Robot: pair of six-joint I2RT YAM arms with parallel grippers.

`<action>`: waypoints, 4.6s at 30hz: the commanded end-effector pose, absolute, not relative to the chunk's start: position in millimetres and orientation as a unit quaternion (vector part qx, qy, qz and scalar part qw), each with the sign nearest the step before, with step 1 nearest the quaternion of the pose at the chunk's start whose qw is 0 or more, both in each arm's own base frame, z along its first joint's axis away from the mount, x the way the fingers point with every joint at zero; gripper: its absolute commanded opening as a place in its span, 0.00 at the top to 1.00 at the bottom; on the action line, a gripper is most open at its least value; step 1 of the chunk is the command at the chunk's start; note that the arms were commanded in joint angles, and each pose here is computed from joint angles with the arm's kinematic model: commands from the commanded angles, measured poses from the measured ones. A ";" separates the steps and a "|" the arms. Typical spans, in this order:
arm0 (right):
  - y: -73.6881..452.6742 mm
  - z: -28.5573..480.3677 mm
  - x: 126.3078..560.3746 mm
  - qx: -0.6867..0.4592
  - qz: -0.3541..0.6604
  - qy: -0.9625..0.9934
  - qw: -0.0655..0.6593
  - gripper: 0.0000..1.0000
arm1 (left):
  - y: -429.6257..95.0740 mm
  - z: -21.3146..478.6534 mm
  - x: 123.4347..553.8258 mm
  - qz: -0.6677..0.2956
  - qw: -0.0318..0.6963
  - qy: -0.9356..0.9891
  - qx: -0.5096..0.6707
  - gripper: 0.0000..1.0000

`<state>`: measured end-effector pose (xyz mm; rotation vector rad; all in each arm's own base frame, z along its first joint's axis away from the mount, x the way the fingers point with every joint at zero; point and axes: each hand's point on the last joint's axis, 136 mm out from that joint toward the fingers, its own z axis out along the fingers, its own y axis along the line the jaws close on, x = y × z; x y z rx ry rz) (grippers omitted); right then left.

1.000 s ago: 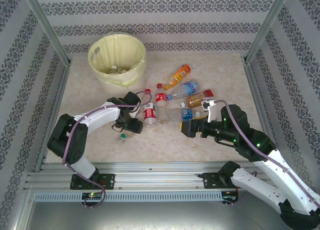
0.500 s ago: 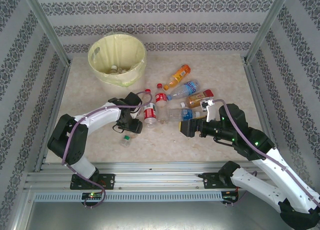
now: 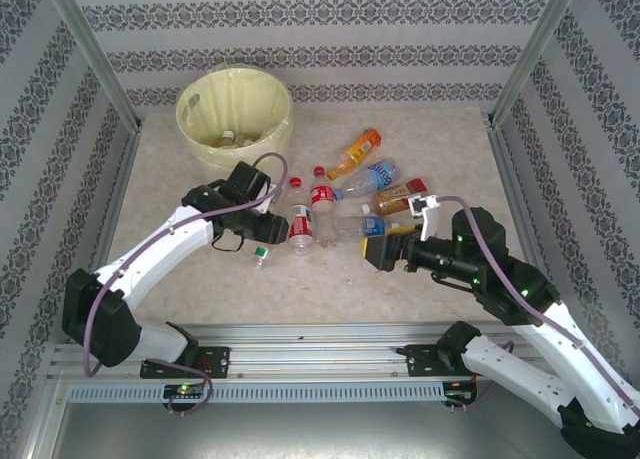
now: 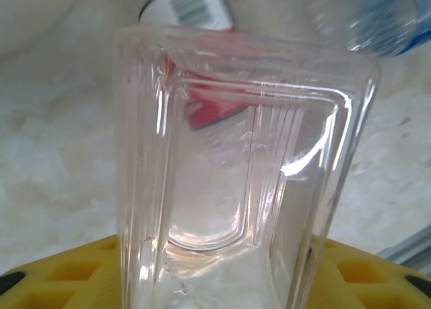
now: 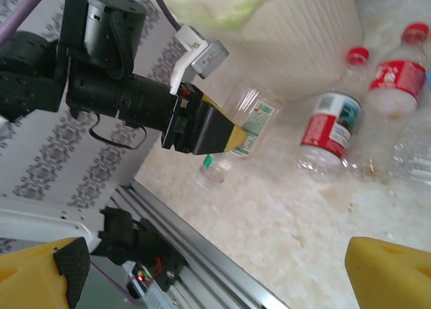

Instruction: Put the plastic bottles in the bin

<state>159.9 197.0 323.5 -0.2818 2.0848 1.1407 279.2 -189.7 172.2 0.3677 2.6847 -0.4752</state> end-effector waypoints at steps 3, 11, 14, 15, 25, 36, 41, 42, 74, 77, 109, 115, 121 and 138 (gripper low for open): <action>193.4 383.6 160.4 -0.105 0.481 0.755 0.433 0.03 | -206.7 238.6 281.7 -0.215 0.242 0.935 0.144 0.48; 179.2 423.0 168.2 -0.085 0.467 0.730 0.492 0.03 | -220.0 320.0 305.9 -0.246 0.311 0.906 0.148 0.47; 175.5 436.6 172.4 -0.082 0.456 0.726 0.509 0.03 | -215.1 340.0 321.1 -0.240 0.332 0.902 0.132 0.47; 175.9 439.6 173.8 -0.085 0.452 0.727 0.511 0.03 | -212.7 345.8 326.0 -0.240 0.338 0.901 0.124 0.47; 176.0 450.9 189.6 -0.088 0.410 0.741 0.524 0.03 | -169.9 411.6 396.4 -0.250 0.425 0.870 0.015 0.47; 192.6 438.5 194.3 -0.134 0.394 0.760 0.499 0.03 | -106.8 445.2 467.7 -0.259 0.505 0.815 -0.116 0.45; 202.7 442.2 191.0 -0.162 0.399 0.765 0.478 0.03 | -85.1 419.4 496.6 -0.226 0.500 0.823 -0.145 0.44; 203.8 442.0 190.1 -0.167 0.399 0.768 0.473 0.03 | -82.4 412.0 500.8 -0.219 0.496 0.827 -0.148 0.44; 156.2 323.6 209.9 -0.019 0.270 0.879 0.393 0.05 | -95.0 392.8 456.4 -0.258 0.472 0.843 -0.019 0.00; 149.8 305.9 212.6 0.010 0.259 0.890 0.376 0.05 | -101.4 410.5 438.1 -0.275 0.485 0.830 0.002 0.00; 108.3 178.6 272.1 0.319 0.311 0.845 0.295 0.06 | -285.5 219.7 246.8 -0.418 0.250 0.857 0.169 0.00; 101.7 151.9 279.4 0.350 0.307 0.838 0.284 0.12 | -312.0 197.5 239.3 -0.422 0.213 0.862 0.185 0.00; 99.9 125.8 285.4 0.377 0.315 0.826 0.274 0.21 | -330.2 193.0 233.0 -0.426 0.206 0.858 0.200 0.00; 104.8 81.8 316.9 0.404 0.337 0.816 0.240 0.38 | -334.0 166.6 239.3 -0.410 0.180 0.883 0.140 0.00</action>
